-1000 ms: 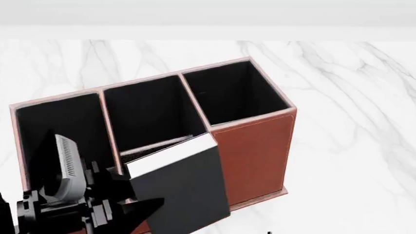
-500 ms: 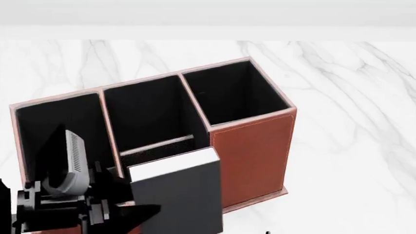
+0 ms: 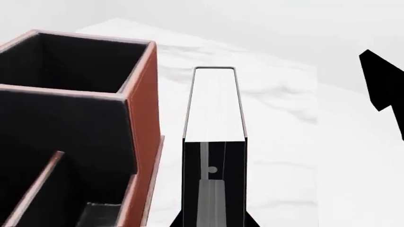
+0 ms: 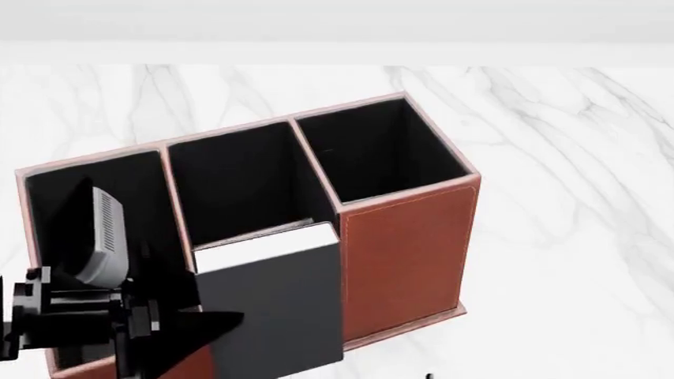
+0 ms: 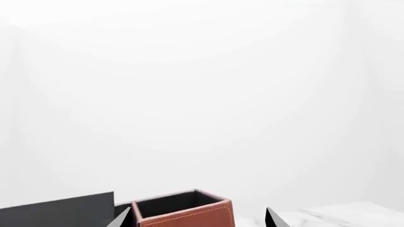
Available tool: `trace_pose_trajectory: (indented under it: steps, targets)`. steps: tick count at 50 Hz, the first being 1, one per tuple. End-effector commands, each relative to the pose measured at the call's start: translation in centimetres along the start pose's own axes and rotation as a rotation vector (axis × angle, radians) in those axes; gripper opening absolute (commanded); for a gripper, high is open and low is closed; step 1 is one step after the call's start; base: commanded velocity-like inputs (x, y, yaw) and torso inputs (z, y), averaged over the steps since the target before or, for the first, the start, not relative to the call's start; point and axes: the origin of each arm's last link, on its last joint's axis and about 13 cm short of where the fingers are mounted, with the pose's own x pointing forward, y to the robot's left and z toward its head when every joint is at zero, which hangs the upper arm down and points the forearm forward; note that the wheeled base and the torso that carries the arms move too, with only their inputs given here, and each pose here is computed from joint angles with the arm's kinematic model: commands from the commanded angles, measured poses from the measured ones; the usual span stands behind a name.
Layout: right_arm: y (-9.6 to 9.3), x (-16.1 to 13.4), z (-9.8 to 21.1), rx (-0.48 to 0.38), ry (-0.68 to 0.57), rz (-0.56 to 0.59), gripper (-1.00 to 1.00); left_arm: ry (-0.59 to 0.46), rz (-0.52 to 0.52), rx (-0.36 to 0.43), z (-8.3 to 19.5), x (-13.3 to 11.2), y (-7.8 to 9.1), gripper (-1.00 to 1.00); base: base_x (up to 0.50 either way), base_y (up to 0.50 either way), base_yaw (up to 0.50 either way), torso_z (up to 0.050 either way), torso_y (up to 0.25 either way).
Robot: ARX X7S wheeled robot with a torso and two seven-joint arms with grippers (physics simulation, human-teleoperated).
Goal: Pick up the book and place it in the back compartment of the caddy.
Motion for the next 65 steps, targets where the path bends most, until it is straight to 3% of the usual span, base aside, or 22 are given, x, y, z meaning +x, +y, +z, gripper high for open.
trace_pose_trajectory:
  steps: [1, 13, 27, 28, 43, 65]
  targets:
    - [0.0, 0.0, -0.2, 0.000, 0.005, 0.003, 1.00, -0.074, 0.034, 0.062, 1.7, -0.2, 0.3, -1.00, 0.00, 0.00, 0.00, 0.000, 0.000]
    - [0.0, 0.1, -0.3, -0.001, 0.009, 0.002, 1.00, 0.006, 0.119, 0.098, 2.5, 0.2, 0.9, -1.00, 0.00, 0.00, 0.00, 0.000, 0.001]
    - [0.0, 0.2, -0.5, -0.002, 0.014, 0.001, 1.00, 0.022, 0.103, 0.115, 4.1, -0.4, 1.9, -1.00, 0.00, 0.00, 0.00, 0.000, 0.001]
    - [0.0, 0.2, -0.5, -0.003, 0.015, 0.000, 1.00, 0.033, 0.137, 0.113, 4.2, -0.5, 2.3, -1.00, 0.00, 0.00, 0.00, 0.000, 0.000]
    - [0.0, 0.2, -0.6, -0.004, 0.016, 0.001, 1.00, 0.006, 0.115, 0.091, 5.0, -0.6, 3.9, -1.00, 0.00, 0.00, 0.00, 0.001, 0.001]
    - [0.1, 0.2, -0.6, -0.006, 0.017, 0.004, 1.00, -0.039, 0.053, 0.046, 4.0, 0.8, 6.8, -1.00, 0.00, 0.00, 0.00, 0.000, 0.001]
